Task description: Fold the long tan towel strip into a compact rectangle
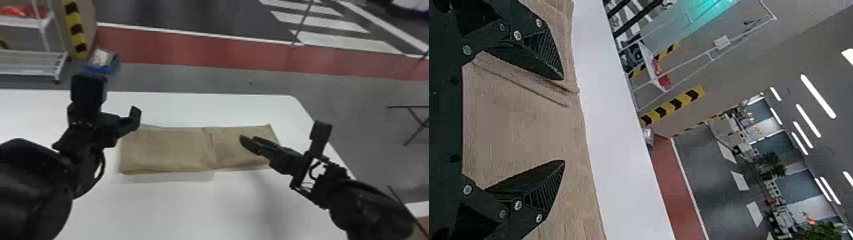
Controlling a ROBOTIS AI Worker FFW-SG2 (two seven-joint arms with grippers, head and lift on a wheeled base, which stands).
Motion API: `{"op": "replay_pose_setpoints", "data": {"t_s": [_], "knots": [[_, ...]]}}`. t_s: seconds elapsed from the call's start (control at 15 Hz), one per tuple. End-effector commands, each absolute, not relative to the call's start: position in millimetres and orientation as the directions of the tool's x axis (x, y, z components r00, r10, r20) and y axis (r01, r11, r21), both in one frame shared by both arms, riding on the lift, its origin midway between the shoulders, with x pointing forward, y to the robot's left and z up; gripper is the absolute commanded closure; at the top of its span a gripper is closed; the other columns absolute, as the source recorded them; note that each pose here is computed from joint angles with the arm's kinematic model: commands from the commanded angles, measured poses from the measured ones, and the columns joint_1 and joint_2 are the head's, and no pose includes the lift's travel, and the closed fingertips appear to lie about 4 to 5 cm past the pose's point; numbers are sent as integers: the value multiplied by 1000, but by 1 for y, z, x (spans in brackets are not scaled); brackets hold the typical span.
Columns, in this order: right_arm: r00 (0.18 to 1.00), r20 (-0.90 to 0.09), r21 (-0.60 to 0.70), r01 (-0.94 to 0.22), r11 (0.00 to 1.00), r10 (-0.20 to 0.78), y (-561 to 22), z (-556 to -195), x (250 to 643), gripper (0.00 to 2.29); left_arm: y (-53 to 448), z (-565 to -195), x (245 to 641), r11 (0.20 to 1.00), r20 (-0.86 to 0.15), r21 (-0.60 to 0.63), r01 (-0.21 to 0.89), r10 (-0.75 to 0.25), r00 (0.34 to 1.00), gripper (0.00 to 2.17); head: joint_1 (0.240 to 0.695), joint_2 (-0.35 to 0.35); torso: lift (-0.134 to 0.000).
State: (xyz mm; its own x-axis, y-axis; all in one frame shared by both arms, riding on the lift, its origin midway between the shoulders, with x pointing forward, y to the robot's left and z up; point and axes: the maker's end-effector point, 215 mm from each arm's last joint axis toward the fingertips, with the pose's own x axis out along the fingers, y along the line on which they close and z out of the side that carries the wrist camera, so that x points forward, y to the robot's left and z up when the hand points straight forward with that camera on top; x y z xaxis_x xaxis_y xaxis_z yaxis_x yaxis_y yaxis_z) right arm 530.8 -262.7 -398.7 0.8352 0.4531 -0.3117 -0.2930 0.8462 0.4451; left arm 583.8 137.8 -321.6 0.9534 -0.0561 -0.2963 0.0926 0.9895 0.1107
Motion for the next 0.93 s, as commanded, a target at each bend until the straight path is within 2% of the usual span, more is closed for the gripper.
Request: {"op": "replay_pose_setpoints", "data": {"t_s": [0.0,0.07,0.33,0.53,0.87], "knots": [[777,-403,397,-328,857,484,-216,-412,532,346,189,-324,586,993,-278,119,18,16,961,90,695,-163,-128],[755,-452,369,-328,870,476,-204,-421,531,346,200,-319,586,993,-251,117,4,26,968,90,695,-87,-128],[743,-525,321,-280,905,415,-196,-435,529,444,211,-318,574,997,-234,73,10,7,972,151,695,3,-128],[748,-541,261,-285,922,385,-189,-436,534,444,207,-319,574,997,-230,70,20,-3,973,151,695,11,-128],[751,-525,252,-311,916,400,-169,-429,547,468,197,-323,570,997,-220,65,37,-22,975,151,695,22,-128]]}}
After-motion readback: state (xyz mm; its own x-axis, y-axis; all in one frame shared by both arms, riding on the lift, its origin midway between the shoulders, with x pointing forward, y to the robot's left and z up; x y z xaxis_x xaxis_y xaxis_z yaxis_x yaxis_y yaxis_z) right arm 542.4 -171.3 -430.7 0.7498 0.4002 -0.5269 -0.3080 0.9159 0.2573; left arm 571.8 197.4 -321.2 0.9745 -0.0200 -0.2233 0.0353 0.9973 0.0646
